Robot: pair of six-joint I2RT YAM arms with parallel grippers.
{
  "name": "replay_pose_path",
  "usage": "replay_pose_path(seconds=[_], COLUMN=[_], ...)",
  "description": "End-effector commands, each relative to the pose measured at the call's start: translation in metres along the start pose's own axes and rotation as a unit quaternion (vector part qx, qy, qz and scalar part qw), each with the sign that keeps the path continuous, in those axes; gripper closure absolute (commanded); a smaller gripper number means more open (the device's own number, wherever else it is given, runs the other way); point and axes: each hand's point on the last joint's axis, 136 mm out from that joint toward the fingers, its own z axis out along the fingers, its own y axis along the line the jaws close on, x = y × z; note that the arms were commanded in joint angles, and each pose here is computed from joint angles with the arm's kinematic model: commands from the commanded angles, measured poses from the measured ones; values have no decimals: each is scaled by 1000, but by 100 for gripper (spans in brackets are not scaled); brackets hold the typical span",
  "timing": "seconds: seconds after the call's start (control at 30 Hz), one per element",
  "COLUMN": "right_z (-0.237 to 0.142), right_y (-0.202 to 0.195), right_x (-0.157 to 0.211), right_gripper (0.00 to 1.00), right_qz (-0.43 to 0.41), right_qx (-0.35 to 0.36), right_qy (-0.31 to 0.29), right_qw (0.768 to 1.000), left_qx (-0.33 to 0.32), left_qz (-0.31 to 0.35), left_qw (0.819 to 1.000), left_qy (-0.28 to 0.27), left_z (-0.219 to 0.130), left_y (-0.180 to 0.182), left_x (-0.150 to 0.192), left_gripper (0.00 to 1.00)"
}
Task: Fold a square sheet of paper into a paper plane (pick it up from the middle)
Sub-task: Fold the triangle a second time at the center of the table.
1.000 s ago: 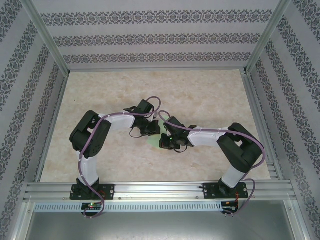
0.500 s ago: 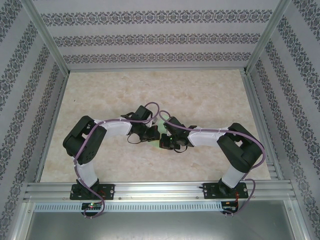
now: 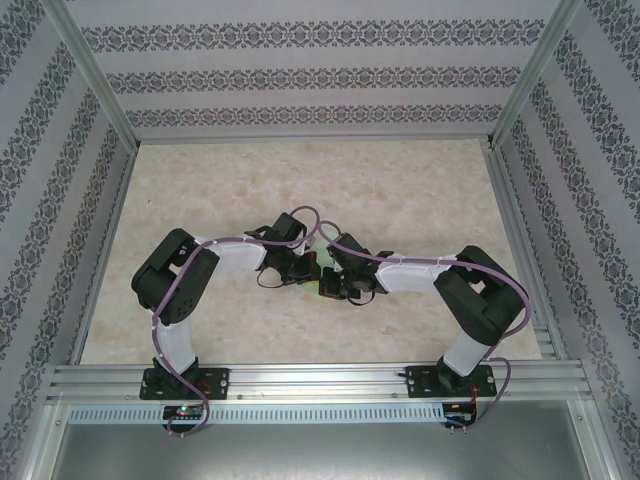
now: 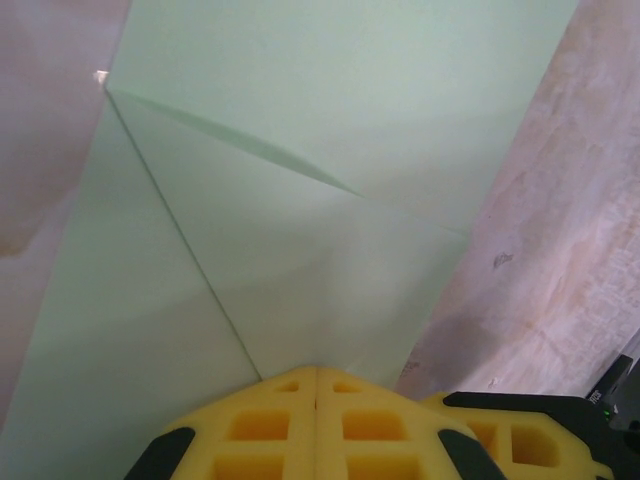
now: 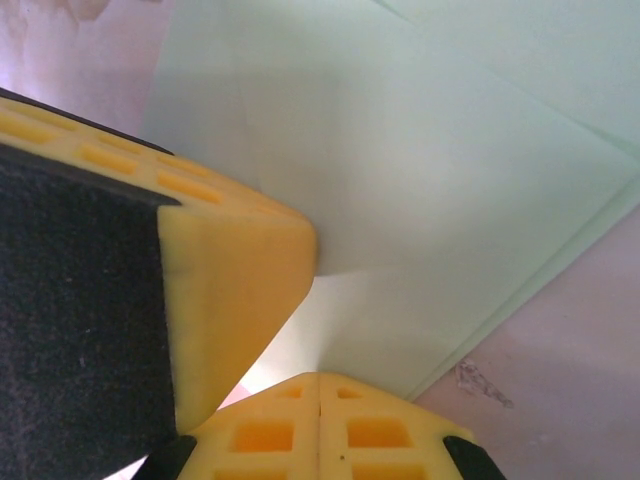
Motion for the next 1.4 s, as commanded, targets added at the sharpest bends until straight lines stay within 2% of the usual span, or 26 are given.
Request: replay_pose_path(seconds=[0.0,0.17,0.4,0.7,1.0,1.37], right_z=[14,17,18,19,17,15], right_y=[-47,-66,-85,-94,-102,-106], right_x=[31,49,71,81,88,89], right_gripper=[97,97,97,97,97,97], right_qz=[20,20,19,19,18,19], right_qx=[83,115,141,153,166,177], right_qy=[49,76,106,123,133,132], right_qw=[995,990,984,980,977,975], left_qx=[-28,-54,-55,-46,-31,-20], left_qz=[0,9,14,-1,8,20], left_qw=[1000,998,998,998,998,997], left_qy=[13,-7,-27,-38,-53,-71], left_z=[13,10,5,3,-3,-9], left_y=[10,21,29,42,38,27], left_x=[9,-4,-29,-49,-68,-91], left_gripper=[100,100,98,90,81,80])
